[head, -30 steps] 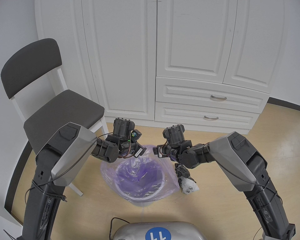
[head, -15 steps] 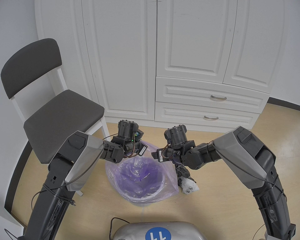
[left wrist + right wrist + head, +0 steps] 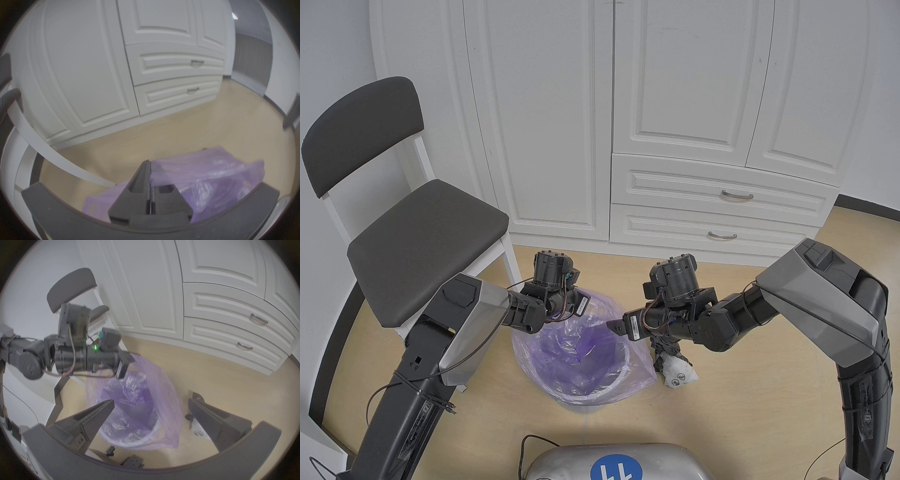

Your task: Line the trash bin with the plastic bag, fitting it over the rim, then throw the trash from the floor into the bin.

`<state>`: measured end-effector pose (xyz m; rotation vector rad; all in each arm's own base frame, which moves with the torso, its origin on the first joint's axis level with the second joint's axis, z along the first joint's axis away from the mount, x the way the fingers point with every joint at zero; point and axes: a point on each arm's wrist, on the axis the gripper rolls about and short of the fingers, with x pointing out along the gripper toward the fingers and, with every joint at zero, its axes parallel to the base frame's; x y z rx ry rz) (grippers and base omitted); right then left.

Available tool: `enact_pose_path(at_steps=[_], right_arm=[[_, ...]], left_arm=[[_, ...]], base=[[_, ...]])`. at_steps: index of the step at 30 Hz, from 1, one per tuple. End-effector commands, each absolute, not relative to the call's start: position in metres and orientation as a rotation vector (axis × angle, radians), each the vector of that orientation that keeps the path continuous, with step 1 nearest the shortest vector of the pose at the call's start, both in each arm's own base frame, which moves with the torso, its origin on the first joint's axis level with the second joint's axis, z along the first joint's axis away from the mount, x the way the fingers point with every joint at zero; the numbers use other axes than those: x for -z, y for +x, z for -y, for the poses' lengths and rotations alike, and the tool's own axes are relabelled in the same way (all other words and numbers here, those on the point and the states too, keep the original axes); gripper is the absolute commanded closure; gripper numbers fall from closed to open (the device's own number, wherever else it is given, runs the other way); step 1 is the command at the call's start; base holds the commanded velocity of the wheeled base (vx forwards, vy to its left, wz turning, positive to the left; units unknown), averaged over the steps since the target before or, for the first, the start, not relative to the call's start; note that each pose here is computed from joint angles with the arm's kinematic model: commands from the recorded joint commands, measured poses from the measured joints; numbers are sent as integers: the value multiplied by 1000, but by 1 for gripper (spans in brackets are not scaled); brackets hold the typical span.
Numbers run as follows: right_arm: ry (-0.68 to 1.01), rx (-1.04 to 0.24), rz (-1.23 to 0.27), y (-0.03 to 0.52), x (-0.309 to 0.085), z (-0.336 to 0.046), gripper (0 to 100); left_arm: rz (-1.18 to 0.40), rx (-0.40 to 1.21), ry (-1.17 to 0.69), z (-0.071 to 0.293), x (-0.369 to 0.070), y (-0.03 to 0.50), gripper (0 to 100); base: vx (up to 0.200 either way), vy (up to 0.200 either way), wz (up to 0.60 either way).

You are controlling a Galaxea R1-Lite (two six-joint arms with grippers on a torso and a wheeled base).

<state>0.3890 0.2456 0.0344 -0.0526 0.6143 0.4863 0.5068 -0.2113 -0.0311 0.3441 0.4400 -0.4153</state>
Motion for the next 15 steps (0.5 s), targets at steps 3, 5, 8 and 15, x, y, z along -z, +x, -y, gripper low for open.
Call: enact_pose_path(at_steps=[3,5,8,15], right_arm=[[-93,-478,-683,377,-11,-240,0],[-88,-470,-678,379,-7,-241,0],[-74,-466,-631,382,-3,-243,0],[-74,-488,-597,377,3,-253,0]], left_arm=[[-370,381,216,210,21,512,100],[-363,374,211,208,21,513,100],[-340,364,202,206,25,515,100],[-323,344,170,207,26,516,0]], base=[[0,0,0],[0,0,0],[0,0,0],[0,0,0]])
